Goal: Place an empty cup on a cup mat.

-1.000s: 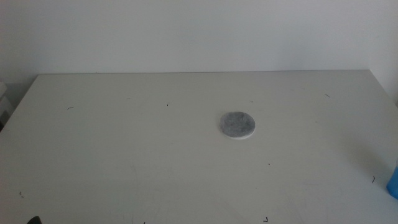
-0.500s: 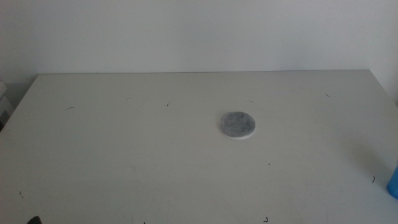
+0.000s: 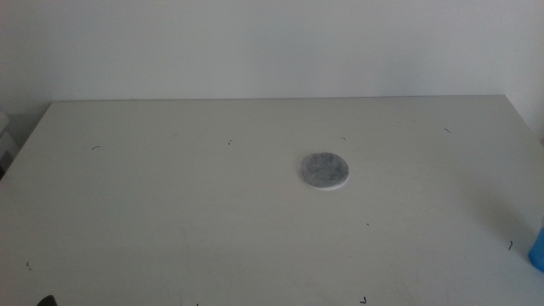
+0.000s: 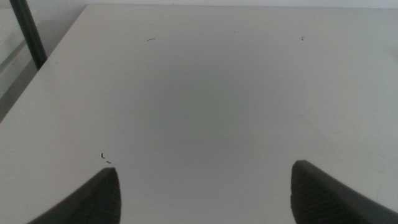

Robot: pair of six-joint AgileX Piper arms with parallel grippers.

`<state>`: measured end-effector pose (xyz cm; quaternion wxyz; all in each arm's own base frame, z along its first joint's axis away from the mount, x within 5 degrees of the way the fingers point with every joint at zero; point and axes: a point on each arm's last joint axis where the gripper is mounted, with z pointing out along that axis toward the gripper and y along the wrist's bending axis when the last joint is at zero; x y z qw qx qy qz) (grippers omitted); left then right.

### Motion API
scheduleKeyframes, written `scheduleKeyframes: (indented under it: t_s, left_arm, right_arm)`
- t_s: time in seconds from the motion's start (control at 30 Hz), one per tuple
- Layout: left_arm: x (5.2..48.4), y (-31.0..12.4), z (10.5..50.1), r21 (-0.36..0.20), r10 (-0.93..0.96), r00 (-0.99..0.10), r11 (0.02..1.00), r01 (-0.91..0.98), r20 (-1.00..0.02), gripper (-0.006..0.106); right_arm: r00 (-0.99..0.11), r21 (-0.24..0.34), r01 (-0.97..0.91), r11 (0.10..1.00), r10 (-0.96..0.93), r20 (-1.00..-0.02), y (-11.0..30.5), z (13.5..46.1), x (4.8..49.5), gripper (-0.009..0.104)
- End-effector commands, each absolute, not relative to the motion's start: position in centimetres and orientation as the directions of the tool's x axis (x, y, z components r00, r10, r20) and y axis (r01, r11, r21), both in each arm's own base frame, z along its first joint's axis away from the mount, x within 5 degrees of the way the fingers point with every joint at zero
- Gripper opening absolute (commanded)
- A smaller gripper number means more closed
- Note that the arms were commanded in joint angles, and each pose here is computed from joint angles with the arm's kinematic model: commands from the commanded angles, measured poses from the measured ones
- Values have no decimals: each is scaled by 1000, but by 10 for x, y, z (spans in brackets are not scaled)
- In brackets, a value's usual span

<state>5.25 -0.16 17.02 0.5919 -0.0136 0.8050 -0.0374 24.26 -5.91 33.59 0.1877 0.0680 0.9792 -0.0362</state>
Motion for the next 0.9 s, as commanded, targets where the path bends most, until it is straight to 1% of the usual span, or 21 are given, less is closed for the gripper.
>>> scheduleKeyframes:
  t_s: [0.0, 0.1, 0.17, 0.3, 0.37, 0.43, 0.53, 0.63, 0.77, 0.87]
  left_arm:
    - [54, -2, 178, -89, -81, -227, 996, 29, -971, 105]
    - [54, -2, 178, -89, -81, -227, 996, 29, -971, 105]
    - [54, -2, 178, -89, -81, -227, 996, 29, -971, 105]
    - [54, -2, 178, -89, -81, -227, 996, 29, -971, 105]
    - [54, -2, 178, -89, -81, -227, 996, 29, -971, 105]
    - [54, -2, 178, -89, -81, -227, 996, 29, -971, 105]
    - [54, -2, 178, -89, -81, -227, 996, 29, -971, 105]
    - [54, -2, 178, -89, -81, -227, 996, 29, -971, 105]
    - [54, -2, 178, -89, -81, -227, 996, 29, -971, 105]
    - [54, -2, 178, -89, -81, -227, 996, 29, -971, 105]
  right_arm:
    - [-894, -80, 184, 980, 134, -427, -69, 346, 245, 87]
    - [-908, -118, 204, 972, 143, -394, -81, 338, 248, 87]
    - [-914, -125, 217, 968, 157, -375, -87, 333, 251, 87]
    - [-917, -125, 232, 965, 174, -358, -93, 324, 258, 87]
    - [-912, -113, 250, 962, 195, -361, -94, 316, 263, 87]
    - [-909, -93, 257, 962, 208, -361, -94, 304, 267, 87]
    - [-924, -85, 249, 965, 210, -319, -94, 283, 272, 87]
    - [-939, -84, 244, 966, 214, -269, -95, 265, 274, 87]
    - [-941, -89, 244, 966, 214, -262, -98, 251, 280, 86]
    - [-943, -94, 248, 964, 218, -251, -100, 243, 285, 82]
